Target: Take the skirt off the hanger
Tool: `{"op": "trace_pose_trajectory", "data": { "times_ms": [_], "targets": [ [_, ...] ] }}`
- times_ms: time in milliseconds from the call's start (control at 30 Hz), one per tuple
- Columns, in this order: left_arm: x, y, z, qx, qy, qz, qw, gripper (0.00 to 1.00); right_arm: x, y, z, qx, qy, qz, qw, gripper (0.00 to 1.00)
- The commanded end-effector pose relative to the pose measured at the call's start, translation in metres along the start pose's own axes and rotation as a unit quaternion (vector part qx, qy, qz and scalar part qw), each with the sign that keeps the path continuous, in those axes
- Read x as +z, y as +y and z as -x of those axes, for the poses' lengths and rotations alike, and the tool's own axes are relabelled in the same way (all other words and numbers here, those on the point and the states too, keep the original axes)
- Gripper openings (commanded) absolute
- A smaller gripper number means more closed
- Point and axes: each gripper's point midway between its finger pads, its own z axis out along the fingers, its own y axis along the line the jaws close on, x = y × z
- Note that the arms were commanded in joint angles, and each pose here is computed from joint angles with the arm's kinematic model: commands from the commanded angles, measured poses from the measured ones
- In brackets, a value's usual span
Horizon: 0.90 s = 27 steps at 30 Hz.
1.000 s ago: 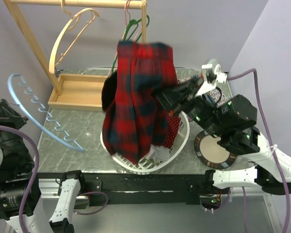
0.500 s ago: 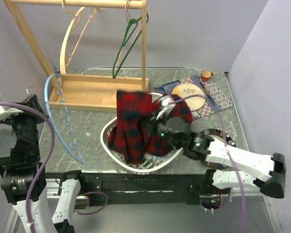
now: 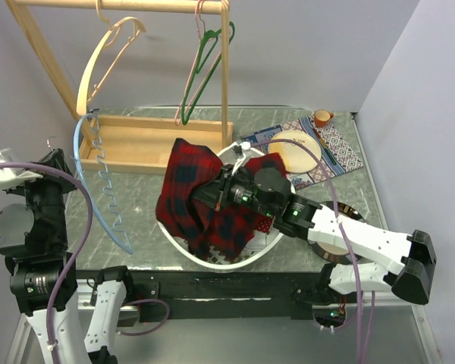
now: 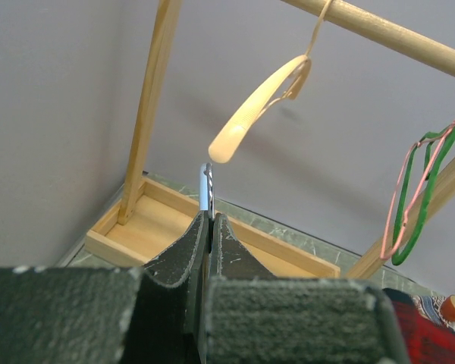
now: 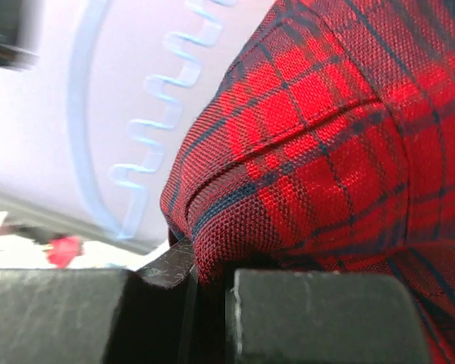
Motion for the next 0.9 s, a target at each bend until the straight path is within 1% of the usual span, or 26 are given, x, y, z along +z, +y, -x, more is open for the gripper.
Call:
{"op": "trace_pose_trajectory", "data": {
  "times_ms": [0,100,167,200,233,267,300,333,367,400,433,467,500,533,600,667,700,800,833,867],
  "targets": [
    [0.0,-0.009,0.017,-0.003,-0.039,-0.023,0.999,0.01,-0.033,0.089,0.051,0.055,-0.058,0.179,0.981,0.0],
    [0.003,-0.009,0.015,-0.007,-0.039,-0.024,0.999,0.01,-0.038,0.099,0.062,0.051,-0.066,0.187,0.979,0.0],
    [0.004,-0.012,0.014,-0.007,-0.034,-0.03,0.999,0.01,-0.041,0.092,0.07,0.042,-0.088,0.164,0.982,0.0],
    [0.004,-0.013,0.015,-0.006,-0.034,-0.033,0.999,0.01,-0.04,0.079,0.065,0.026,-0.088,0.134,0.987,0.0],
    [0.004,-0.014,0.014,-0.005,-0.033,-0.036,0.999,0.01,-0.036,0.05,0.067,0.022,-0.114,0.073,0.991,0.0],
    [0.003,-0.015,0.016,-0.004,-0.035,-0.038,0.999,0.01,-0.042,0.034,0.069,0.014,-0.13,0.038,0.991,0.0],
    [0.002,-0.015,0.018,-0.002,-0.037,-0.038,0.999,0.01,-0.043,0.006,0.06,-0.001,-0.129,-0.017,0.991,0.0],
    [0.002,-0.015,0.019,-0.001,-0.038,-0.038,0.999,0.01,-0.045,-0.032,0.046,-0.007,-0.129,-0.077,0.989,0.0],
    [0.0,-0.016,0.021,0.0,-0.041,-0.038,0.998,0.01,-0.055,-0.063,0.051,-0.003,-0.162,-0.144,0.976,0.0],
    [0.0,-0.015,0.022,0.002,-0.042,-0.036,0.998,0.01,-0.064,-0.097,0.04,-0.003,-0.154,-0.206,0.966,0.0],
    [0.0,-0.015,0.023,0.003,-0.043,-0.036,0.998,0.01,-0.071,-0.126,0.023,-0.003,-0.141,-0.25,0.958,0.0],
    [-0.001,-0.015,0.024,0.006,-0.044,-0.036,0.998,0.01,-0.076,-0.146,0.013,0.007,-0.137,-0.284,0.949,0.0],
    [-0.002,-0.016,0.025,0.007,-0.045,-0.039,0.998,0.01,-0.079,-0.159,-0.002,0.012,-0.119,-0.301,0.946,0.0],
    [-0.002,-0.017,0.025,0.009,-0.044,-0.041,0.998,0.01,-0.083,-0.178,-0.028,0.016,-0.09,-0.318,0.944,0.0],
    [-0.002,-0.019,0.025,0.02,-0.045,-0.052,0.997,0.01,-0.076,-0.189,-0.061,0.042,-0.046,-0.311,0.948,0.0],
    [0.0,-0.021,0.025,0.025,-0.044,-0.054,0.997,0.01,-0.075,-0.208,-0.084,0.055,-0.017,-0.338,0.939,0.0],
    [0.001,-0.02,0.025,0.027,-0.041,-0.052,0.997,0.01,-0.079,-0.217,-0.088,0.053,-0.013,-0.361,0.931,0.0],
    [0.005,-0.022,0.027,0.029,-0.034,-0.053,0.998,0.01,-0.086,-0.221,-0.084,0.046,-0.005,-0.393,0.918,0.01],
    [0.006,-0.024,0.028,0.029,-0.032,-0.055,0.998,0.01,-0.085,-0.214,-0.075,0.043,-0.012,-0.391,0.919,0.14],
    [0.007,-0.025,0.028,0.027,-0.03,-0.057,0.998,0.01,-0.087,-0.206,-0.066,0.04,-0.018,-0.382,0.923,0.25]
  ]
}}
